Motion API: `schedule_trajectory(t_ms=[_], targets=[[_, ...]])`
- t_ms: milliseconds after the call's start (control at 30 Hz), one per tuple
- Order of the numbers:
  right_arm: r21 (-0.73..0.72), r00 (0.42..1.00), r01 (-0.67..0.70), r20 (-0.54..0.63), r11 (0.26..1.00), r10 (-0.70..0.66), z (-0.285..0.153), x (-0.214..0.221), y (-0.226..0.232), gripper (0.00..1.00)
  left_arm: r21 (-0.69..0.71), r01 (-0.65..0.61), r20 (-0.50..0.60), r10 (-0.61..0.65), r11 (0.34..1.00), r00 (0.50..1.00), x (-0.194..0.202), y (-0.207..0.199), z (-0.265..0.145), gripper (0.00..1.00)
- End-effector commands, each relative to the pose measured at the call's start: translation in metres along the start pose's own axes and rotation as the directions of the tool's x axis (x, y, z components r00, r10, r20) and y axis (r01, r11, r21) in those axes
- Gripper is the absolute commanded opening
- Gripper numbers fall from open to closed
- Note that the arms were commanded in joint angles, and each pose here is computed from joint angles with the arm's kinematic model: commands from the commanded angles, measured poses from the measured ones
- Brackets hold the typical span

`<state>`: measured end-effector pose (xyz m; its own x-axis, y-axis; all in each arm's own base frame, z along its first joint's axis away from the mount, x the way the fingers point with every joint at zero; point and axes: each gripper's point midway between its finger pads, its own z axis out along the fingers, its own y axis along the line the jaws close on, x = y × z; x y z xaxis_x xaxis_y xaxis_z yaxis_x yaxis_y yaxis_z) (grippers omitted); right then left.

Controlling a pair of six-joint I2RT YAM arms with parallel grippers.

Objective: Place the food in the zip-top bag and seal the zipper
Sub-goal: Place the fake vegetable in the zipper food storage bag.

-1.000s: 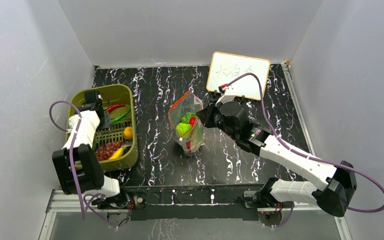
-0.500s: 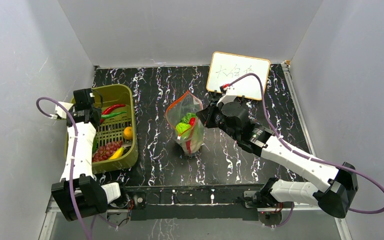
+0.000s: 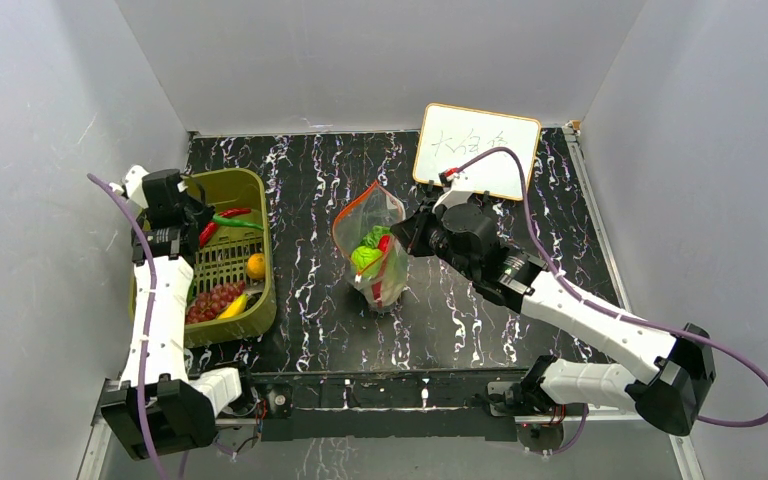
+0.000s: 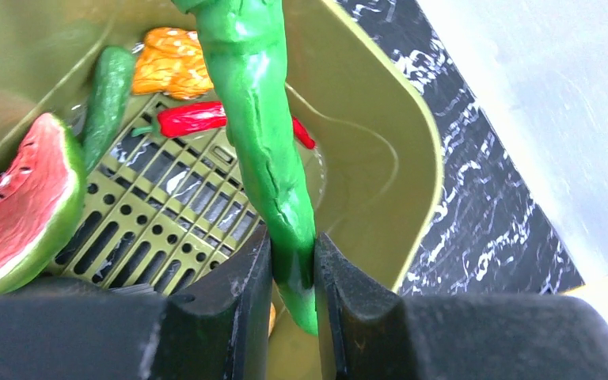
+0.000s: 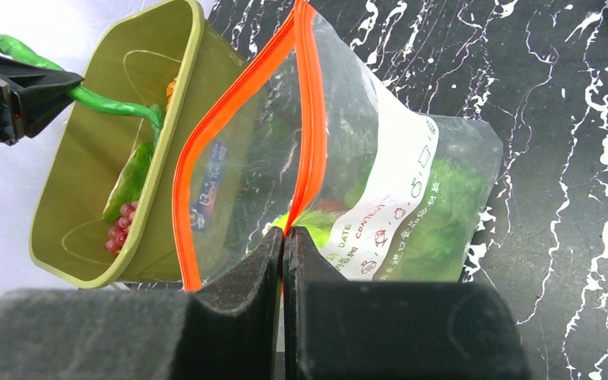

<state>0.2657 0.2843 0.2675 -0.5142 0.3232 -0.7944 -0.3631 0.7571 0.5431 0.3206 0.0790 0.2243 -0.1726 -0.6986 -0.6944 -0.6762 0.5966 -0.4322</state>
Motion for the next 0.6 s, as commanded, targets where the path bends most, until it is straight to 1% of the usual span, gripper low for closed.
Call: schedule_trajectory(t_ms=[0, 67, 133, 267, 400, 567], targets=[[-0.047, 0.999, -0.027, 0.042, 0.999, 0.029, 0.005, -0.015, 0.016, 0.00, 0.175, -0.124, 0.049, 0.117, 0.977, 0.992, -0.020, -0.038, -0.029, 0.04], [-0.044, 0.999, -0.021, 0.028, 0.999, 0.022, 0.008, -0.015, 0.018, 0.00, 0.223, -0.166, 0.051, 0.159, 0.961, 0.986, -0.021, -0.050, -0.036, 0.03], [-0.047, 1.000, -0.011, 0.016, 0.999, 0.012, 0.010, -0.016, 0.021, 0.00, 0.295, -0.218, 0.064, 0.208, 0.930, 0.976, -0.020, -0.068, -0.048, 0.02], [-0.066, 1.000, -0.020, 0.017, 0.998, 0.021, 0.011, -0.019, 0.028, 0.00, 0.410, -0.273, 0.082, 0.264, 0.870, 0.961, -0.017, -0.093, -0.069, 0.00], [-0.089, 0.998, -0.057, 0.021, 0.994, 0.059, 0.013, -0.020, 0.033, 0.00, 0.562, -0.323, 0.107, 0.321, 0.762, 0.941, -0.006, -0.125, -0.094, 0.00], [-0.105, 0.998, -0.065, 0.004, 0.992, 0.066, 0.017, -0.020, 0.040, 0.00, 0.732, -0.333, 0.105, 0.384, 0.595, 0.917, 0.021, -0.164, -0.122, 0.00]])
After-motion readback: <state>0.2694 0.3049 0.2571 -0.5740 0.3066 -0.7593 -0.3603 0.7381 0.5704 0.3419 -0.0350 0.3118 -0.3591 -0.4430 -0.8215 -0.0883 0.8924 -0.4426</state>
